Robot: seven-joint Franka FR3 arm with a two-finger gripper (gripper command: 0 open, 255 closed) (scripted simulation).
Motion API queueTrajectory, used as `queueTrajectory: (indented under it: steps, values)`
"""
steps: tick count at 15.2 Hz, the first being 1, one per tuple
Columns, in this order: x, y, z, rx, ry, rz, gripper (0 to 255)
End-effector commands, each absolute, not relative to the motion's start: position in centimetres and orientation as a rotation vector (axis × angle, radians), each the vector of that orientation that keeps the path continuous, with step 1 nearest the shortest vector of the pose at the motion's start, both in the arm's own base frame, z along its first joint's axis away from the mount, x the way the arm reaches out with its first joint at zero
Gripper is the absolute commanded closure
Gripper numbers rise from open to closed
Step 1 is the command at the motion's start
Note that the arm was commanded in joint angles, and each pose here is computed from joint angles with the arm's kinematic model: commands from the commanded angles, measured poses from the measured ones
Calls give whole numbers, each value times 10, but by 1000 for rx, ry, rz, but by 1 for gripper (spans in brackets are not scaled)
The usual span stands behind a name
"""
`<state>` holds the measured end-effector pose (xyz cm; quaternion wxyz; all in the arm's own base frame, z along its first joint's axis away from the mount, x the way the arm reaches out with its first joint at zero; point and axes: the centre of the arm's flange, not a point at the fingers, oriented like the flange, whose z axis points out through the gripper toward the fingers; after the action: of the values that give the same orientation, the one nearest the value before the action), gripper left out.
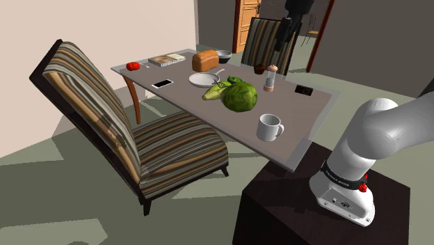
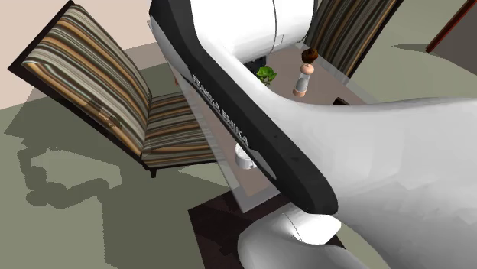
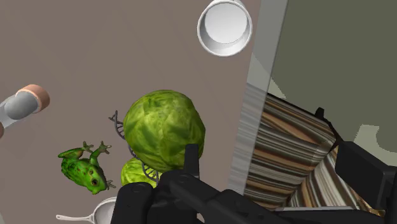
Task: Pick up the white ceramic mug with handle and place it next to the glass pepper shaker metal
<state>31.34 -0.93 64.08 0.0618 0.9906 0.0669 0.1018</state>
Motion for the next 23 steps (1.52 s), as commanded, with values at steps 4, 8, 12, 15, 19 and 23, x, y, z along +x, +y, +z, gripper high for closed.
queueTrajectory:
  steps: [4,8,12,15,19,23]
  values:
    - [316,-12,602,3010,191,291,0]
    - [318,-14,550,3029,176,268,0]
    - [320,-16,498,3048,161,245,0]
    - [320,-16,458,3062,149,227,0]
    - [320,-16,406,3081,133,203,0]
    - [320,-16,354,3099,117,179,0]
